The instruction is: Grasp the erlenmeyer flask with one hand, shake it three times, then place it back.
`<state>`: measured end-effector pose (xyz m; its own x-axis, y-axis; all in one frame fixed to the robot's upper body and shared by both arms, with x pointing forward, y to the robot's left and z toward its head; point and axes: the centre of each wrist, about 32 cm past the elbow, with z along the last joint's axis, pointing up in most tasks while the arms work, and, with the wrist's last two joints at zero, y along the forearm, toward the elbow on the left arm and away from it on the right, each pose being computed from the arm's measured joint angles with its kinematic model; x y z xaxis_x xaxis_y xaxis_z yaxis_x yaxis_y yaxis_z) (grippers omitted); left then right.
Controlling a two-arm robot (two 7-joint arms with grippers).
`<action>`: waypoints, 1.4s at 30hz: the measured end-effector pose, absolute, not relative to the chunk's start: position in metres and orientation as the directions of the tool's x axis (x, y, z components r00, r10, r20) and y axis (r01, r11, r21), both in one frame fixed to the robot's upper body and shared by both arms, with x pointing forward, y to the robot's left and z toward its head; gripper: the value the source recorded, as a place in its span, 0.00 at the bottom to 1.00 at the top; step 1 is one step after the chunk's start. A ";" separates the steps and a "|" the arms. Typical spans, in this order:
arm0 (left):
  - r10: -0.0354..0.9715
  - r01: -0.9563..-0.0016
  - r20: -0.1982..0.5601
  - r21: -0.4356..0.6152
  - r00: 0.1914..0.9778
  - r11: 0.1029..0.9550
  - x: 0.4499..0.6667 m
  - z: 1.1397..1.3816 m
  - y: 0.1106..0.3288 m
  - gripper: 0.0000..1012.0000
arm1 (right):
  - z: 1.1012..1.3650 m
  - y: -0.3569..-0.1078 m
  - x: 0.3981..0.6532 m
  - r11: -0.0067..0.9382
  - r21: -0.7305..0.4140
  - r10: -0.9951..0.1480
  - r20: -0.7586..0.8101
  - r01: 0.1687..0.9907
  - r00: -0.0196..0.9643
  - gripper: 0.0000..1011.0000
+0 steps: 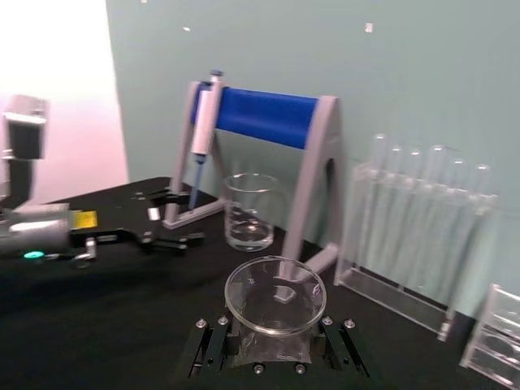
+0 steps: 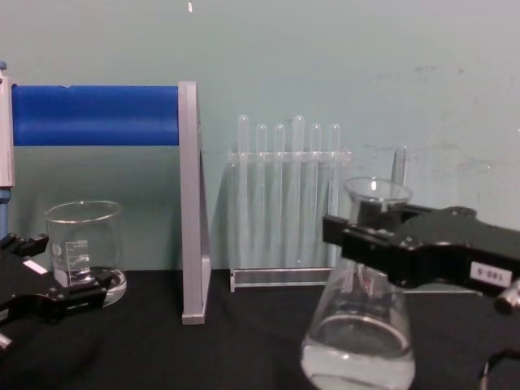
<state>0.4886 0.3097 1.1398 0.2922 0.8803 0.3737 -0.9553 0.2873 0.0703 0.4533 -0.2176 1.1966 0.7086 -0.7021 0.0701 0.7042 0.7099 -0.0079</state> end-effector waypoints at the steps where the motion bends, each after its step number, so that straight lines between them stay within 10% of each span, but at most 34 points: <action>1: 0.880 -0.955 0.374 0.070 0.292 0.287 0.489 1.140 0.310 0.99 | 1.197 -0.218 0.454 0.704 -0.007 -0.708 0.070 0.710 0.703 0.44; 42: 0.880 -0.955 0.374 0.070 0.292 0.287 0.489 1.140 0.310 0.99 | 1.195 -0.266 0.487 0.439 0.000 -0.894 0.100 0.898 0.437 0.44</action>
<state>0.4886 0.3097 1.1398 0.2923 0.8803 0.3738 -0.9553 0.2873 0.0703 0.4866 -0.2660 1.1951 0.4372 -0.8938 0.1001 0.8983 0.4394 0.0000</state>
